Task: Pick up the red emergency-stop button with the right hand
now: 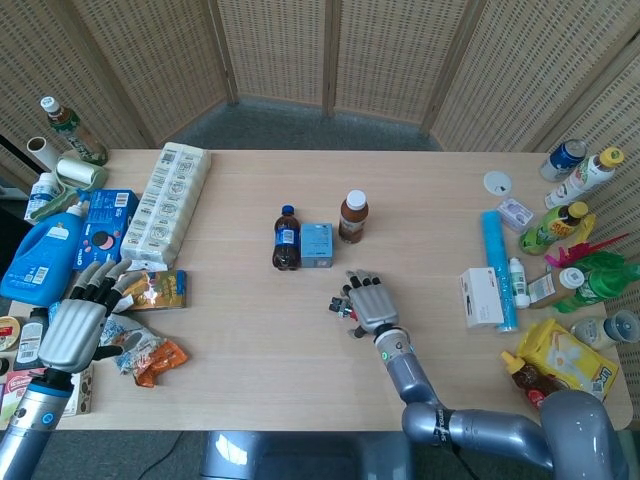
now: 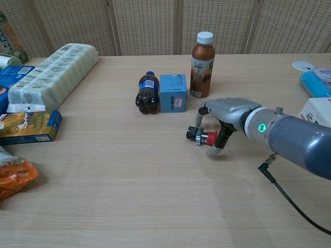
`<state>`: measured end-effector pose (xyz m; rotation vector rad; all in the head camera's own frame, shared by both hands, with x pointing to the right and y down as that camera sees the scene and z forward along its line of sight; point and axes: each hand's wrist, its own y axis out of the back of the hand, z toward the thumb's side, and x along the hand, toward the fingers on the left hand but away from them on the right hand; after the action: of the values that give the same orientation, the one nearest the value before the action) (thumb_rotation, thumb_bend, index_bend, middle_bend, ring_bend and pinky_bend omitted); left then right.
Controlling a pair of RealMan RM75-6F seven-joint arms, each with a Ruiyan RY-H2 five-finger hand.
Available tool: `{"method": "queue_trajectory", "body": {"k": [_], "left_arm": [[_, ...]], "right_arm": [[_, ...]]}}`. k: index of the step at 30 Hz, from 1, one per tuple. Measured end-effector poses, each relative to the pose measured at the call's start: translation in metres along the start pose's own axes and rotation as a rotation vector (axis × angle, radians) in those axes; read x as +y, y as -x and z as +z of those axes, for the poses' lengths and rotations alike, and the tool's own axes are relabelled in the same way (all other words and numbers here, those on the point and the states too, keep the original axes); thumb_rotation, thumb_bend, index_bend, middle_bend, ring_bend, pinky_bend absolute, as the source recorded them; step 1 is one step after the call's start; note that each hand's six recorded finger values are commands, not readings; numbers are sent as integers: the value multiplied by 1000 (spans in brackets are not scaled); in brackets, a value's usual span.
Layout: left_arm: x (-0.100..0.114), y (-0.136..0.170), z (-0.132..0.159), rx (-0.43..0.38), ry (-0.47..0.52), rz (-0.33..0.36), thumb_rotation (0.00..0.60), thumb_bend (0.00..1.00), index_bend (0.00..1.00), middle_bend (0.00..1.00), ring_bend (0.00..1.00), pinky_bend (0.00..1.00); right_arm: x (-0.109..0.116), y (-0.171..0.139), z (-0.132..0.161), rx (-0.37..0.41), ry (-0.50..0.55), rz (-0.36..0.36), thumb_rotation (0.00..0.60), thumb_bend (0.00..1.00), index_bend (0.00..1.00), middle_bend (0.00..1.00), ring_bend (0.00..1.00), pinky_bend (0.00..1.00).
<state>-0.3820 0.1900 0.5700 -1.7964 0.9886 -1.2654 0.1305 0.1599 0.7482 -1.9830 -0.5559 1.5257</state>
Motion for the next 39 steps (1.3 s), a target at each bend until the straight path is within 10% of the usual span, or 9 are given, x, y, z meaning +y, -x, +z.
{"method": "queue_trajectory", "body": {"k": [13,23,39], "left_arm": [[0,0,-4,11,1,6,600,235,156,0,0,0],[5,3,-2,7,1,18,600,235,156,0,0,0],[0,10,-2,10,16,10,600,236,156,0,0,0]], "right_arm": [[1,8,-4,-14,21,-10,600,183,504,8,0,0],[-2,8,-11,-18,57,-29,600,213,697,197,0,0],[54,-28,-37,-30,106,-161,600,203,702,206,0,0]]}}
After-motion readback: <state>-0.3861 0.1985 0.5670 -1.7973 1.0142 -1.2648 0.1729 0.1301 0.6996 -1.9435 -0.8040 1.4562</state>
